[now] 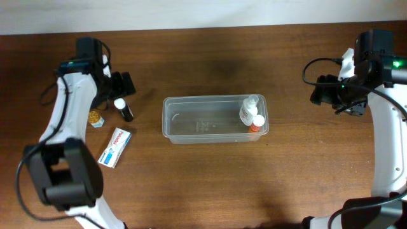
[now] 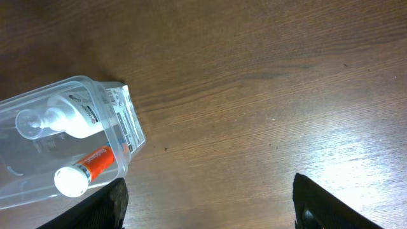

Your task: Pack container

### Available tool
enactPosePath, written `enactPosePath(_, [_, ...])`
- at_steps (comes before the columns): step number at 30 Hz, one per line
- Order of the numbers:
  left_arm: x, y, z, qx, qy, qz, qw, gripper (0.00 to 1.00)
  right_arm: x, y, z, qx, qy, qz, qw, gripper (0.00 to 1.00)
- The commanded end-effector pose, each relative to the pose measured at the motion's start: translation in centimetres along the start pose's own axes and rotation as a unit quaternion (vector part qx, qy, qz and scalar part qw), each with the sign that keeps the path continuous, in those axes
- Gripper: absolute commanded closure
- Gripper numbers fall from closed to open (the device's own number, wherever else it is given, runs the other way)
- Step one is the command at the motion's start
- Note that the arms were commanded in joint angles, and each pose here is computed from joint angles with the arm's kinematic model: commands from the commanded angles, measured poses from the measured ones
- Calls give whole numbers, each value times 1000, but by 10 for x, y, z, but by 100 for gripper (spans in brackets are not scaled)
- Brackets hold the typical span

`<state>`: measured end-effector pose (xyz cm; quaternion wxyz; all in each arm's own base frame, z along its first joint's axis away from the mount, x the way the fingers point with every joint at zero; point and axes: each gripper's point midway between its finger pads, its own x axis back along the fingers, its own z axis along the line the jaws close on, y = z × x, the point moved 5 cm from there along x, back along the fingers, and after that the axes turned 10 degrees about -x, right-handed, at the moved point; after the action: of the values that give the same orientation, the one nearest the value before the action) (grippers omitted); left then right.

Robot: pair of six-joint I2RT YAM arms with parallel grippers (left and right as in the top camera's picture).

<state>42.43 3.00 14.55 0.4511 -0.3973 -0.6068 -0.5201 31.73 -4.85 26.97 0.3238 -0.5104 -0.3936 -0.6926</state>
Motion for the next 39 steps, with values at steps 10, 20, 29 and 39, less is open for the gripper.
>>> enactPosePath(10, [-17,-12,-2,13,-13,48,999,34,-2,0,1,4,5,2,1000,25])
enactPosePath(20, [-17,-13,-2,13,-12,51,999,71,-2,1,1,4,6,1,1000,25])
enactPosePath(29, [-5,-9,-4,12,-14,43,999,87,-2,1,1,4,6,1,1000,25])
enactPosePath(39, [127,5,-78,-74,-51,-67,994,94,-2,1,1,4,6,0,1000,25])
